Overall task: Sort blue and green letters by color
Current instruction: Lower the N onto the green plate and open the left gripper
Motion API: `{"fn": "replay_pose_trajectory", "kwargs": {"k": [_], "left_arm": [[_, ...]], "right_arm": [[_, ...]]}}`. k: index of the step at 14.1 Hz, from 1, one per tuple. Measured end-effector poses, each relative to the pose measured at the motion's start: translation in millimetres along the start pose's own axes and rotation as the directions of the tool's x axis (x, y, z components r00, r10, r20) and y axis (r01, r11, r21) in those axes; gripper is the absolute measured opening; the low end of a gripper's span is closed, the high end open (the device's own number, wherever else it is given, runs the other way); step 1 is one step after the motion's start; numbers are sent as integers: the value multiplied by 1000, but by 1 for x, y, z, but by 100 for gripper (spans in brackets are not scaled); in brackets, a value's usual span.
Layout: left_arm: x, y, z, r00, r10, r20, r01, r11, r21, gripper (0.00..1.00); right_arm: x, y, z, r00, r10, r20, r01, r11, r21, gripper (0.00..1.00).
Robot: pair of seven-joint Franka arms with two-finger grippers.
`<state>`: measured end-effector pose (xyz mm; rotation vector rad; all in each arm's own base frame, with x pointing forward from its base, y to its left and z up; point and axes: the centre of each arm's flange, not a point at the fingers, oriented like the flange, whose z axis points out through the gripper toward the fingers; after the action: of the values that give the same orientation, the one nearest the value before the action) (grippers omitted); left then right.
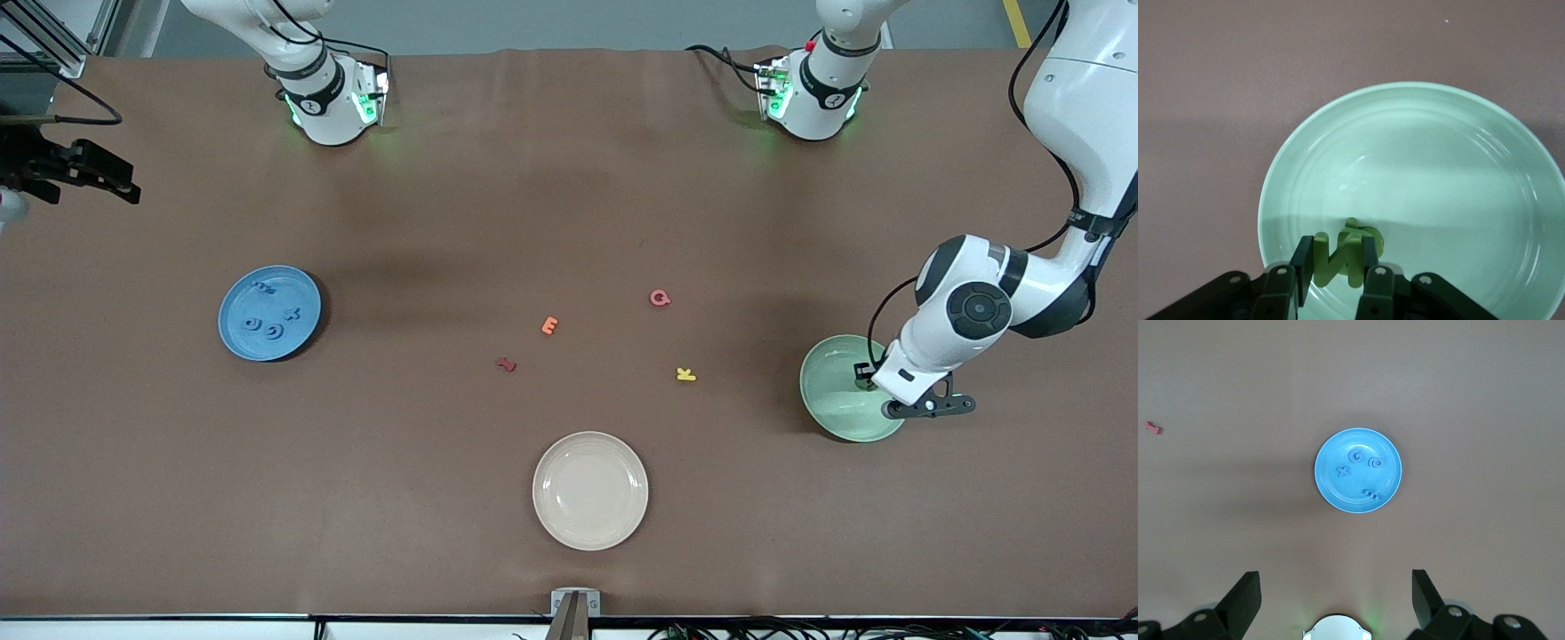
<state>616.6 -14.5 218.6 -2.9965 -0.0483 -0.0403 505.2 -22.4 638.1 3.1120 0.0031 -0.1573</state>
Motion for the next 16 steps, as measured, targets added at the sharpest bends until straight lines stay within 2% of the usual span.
{"fn": "replay_pose_trajectory", "kwargs": {"k": [5,11,16], "left_arm": [[-3,9,-2,1000,1,7,-1,1000,-19,33],[-3,9,-1,1000,1,10,0,1000,-21,33],[-4,9,-1,1000,1,10,0,1000,-21,42]], "right_arm": [[-19,6,-13,999,11,-30,-11,1000,3,100],[-15,7,-15,998,13,-67,-12,1000,5,100],[-2,7,-18,997,14,-79,-14,1000,5,100]]}}
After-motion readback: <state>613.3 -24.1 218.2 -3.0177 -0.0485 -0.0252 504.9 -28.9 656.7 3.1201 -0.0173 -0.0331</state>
